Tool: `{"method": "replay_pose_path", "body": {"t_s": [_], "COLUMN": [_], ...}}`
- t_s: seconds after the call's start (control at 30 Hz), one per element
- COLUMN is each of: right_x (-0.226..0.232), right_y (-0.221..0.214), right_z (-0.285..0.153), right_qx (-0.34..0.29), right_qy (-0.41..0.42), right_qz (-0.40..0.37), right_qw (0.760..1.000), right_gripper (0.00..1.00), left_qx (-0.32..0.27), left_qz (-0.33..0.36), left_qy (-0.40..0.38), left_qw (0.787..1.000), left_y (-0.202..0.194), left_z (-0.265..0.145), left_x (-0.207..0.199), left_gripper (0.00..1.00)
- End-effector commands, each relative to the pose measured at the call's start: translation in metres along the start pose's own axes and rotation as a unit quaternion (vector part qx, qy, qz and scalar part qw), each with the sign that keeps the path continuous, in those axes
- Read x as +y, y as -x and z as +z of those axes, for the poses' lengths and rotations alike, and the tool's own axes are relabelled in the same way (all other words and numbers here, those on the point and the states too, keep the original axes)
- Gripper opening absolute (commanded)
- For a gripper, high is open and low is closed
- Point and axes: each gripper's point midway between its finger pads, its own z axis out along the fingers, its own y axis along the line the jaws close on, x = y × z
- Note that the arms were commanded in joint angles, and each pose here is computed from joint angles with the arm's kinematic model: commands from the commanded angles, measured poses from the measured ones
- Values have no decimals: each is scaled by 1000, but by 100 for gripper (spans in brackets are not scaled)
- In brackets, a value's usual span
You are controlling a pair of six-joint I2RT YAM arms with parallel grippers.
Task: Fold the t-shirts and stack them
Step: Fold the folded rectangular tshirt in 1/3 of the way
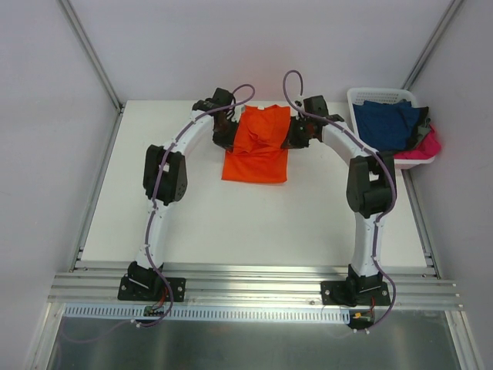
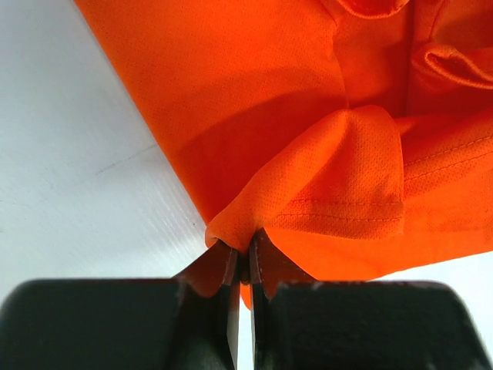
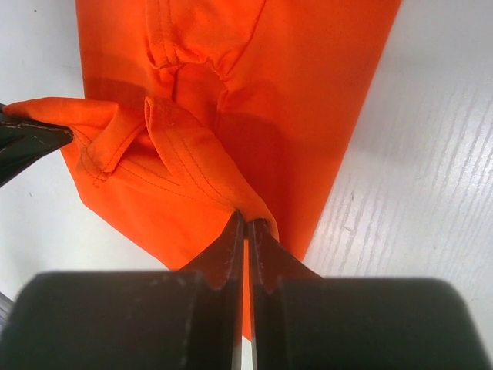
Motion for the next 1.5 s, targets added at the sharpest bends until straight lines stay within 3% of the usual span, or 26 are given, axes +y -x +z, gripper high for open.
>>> {"method": "replay_pose_path", "body": {"t_s": [0.0,0.7,0.73,0.8,0.83,0.87,0.9,0.93,1.03,1.07,1.3,1.47], "right_x": [2,-11,-11,-12,-15,-15,-15,-14,-12,-7,9,29], "right_y": [26,35,36,36,38,38,40,42,45,49,58,44], "right_z": [-5,28,29,30,29,29,27,24,17,10,-27,-43], "right_qx": [-35,-34,-35,-35,-40,-40,-44,-48,-53,-60,-87,-82], "right_qy": [2,-12,-11,-15,-26,-30,-33,-37,-38,-36,-31,-10], "right_qz": [-21,-34,-34,-35,-36,-39,-43,-46,-52,-55,-59,-50], "right_qw": [999,999,999,999,998,998,998,997,997,996,994,995], "right_gripper": [0,0,1,1,10,21,34,54,76,77,78,77], "left_qx": [-27,-26,-27,-31,-34,-36,-41,-44,-57,-62,-106,-88], "left_qz": [13,17,17,16,16,15,14,13,14,14,-6,-17], "left_qy": [17,39,39,46,47,49,50,52,58,61,63,40], "left_qw": [999,999,999,998,998,998,998,998,997,996,992,995], "left_y": [18,21,22,24,26,28,30,32,38,40,48,22], "left_z": [-6,22,22,20,19,17,12,9,-7,-13,-81,-98], "left_x": [7,15,15,17,17,17,16,16,15,15,2,-10], "left_gripper": [0,0,3,32,47,81,91,98,99,99,99,99]}}
